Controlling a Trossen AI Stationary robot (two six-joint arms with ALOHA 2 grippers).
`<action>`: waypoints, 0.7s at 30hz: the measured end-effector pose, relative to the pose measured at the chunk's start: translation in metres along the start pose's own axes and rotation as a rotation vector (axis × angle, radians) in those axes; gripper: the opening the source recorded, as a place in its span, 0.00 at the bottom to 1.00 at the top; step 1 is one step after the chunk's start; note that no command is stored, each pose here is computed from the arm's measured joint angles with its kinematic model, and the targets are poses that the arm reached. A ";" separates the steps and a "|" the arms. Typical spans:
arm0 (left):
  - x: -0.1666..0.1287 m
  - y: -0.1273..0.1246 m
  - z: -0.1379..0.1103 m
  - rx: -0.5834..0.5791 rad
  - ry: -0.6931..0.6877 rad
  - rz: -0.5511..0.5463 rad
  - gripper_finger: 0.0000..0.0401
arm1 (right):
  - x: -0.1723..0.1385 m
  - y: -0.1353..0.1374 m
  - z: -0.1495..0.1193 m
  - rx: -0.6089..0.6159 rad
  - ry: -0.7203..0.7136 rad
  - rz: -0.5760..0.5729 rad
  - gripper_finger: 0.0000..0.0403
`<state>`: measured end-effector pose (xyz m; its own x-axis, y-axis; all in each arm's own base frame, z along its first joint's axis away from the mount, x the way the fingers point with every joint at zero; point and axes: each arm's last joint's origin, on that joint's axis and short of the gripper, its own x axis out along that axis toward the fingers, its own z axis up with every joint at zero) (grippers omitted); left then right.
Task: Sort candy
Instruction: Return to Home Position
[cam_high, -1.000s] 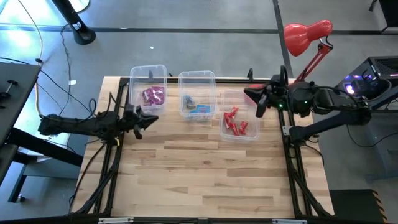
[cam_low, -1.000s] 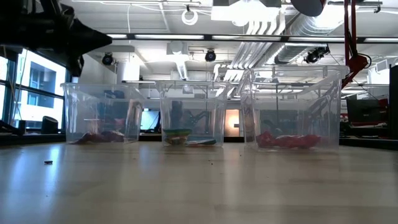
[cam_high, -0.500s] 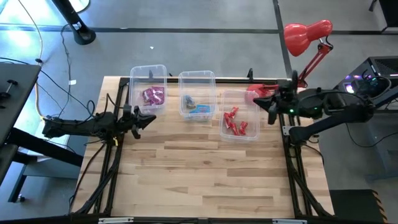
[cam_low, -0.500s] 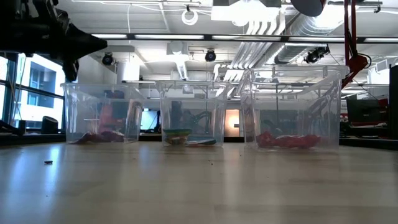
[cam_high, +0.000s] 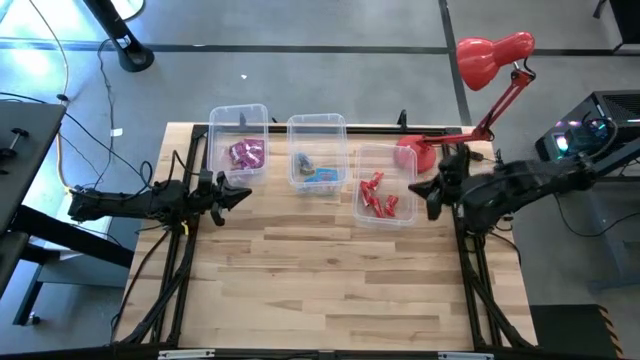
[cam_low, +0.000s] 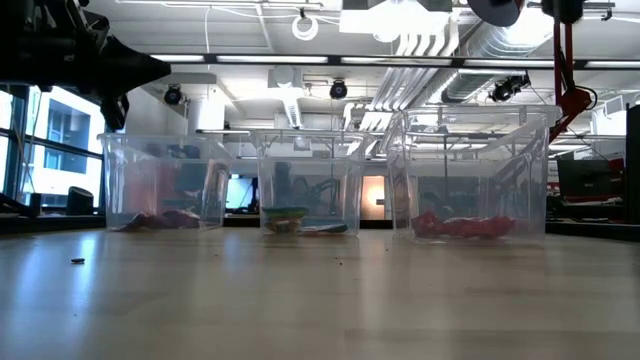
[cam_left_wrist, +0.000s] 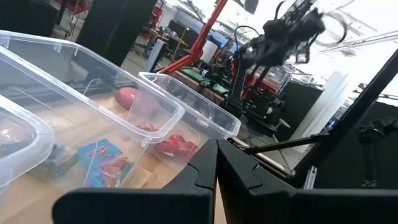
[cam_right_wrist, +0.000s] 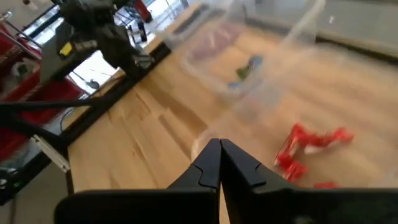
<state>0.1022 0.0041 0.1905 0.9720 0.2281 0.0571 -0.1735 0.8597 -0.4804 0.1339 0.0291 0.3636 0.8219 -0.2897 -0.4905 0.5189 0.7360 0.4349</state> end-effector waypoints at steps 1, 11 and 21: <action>0.000 0.000 0.000 0.000 0.000 0.000 0.00 | 0.005 -0.004 -0.010 0.020 0.006 0.008 0.00; 0.000 0.000 0.000 0.000 0.000 0.001 0.00 | 0.058 -0.044 -0.077 0.013 -0.297 0.273 0.00; 0.000 0.000 0.000 0.000 0.000 0.001 0.00 | 0.079 -0.086 -0.112 -0.078 -0.356 0.437 0.00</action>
<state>0.1022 0.0042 0.1904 0.9718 0.2288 0.0565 -0.1745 0.8596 -0.4803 0.1276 0.0122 0.2030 0.9919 -0.1263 0.0133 0.1048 0.8729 0.4765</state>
